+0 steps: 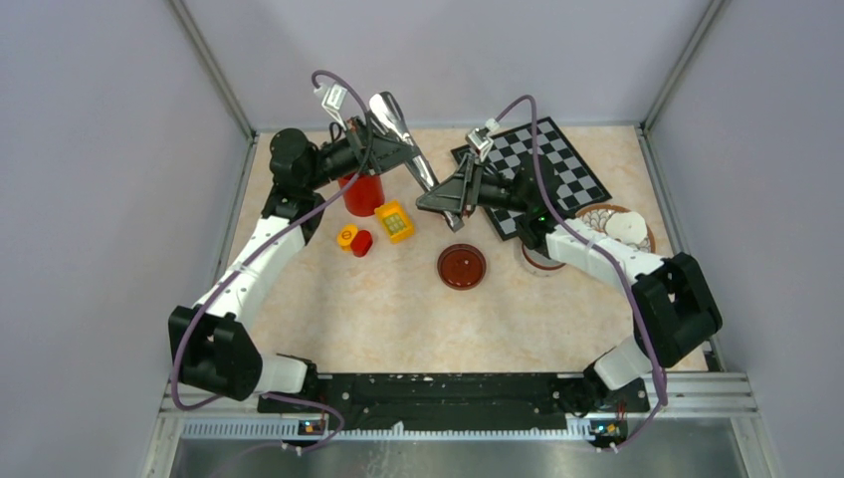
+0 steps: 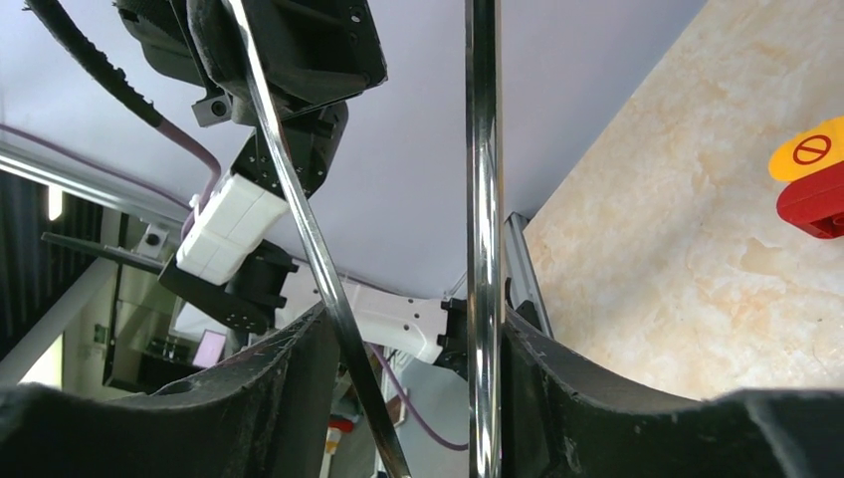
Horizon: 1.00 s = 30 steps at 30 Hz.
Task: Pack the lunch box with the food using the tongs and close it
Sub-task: Adjust the clamp.
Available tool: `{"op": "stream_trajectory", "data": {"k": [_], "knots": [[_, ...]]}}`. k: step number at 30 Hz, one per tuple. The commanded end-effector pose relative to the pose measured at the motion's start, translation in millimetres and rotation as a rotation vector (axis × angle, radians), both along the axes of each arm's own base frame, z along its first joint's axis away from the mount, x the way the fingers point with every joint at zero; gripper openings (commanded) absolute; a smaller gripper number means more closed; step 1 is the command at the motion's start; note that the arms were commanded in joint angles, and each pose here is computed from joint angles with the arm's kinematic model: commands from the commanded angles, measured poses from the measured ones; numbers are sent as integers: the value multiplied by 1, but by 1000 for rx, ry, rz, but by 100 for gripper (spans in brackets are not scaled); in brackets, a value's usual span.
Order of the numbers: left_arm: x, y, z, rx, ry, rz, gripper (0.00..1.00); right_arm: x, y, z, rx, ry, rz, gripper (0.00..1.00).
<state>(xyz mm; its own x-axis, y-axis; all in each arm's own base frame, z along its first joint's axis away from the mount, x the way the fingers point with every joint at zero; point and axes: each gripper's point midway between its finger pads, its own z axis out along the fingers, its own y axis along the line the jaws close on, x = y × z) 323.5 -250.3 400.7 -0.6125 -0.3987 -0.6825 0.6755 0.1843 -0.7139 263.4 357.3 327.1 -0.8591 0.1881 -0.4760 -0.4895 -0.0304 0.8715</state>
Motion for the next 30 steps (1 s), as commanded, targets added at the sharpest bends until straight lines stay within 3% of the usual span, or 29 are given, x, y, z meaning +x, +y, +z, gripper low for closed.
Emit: {"op": "stream_trajectory", "data": {"k": [1, 7, 25, 30], "knots": [[-8, -2, -1, -1, -7, -35, 0, -7, 1, 54, 103, -179, 2, 51], [-17, -3, -2, -36, -32, -76, 0, -17, -3, 69, 160, -208, 30, 44], [-31, -5, -3, -63, -54, -131, 0, -26, -7, 80, 215, -206, 63, 46], [-33, -6, -6, -58, -53, -138, 0, -25, -7, 80, 212, -205, 60, 37]]}}
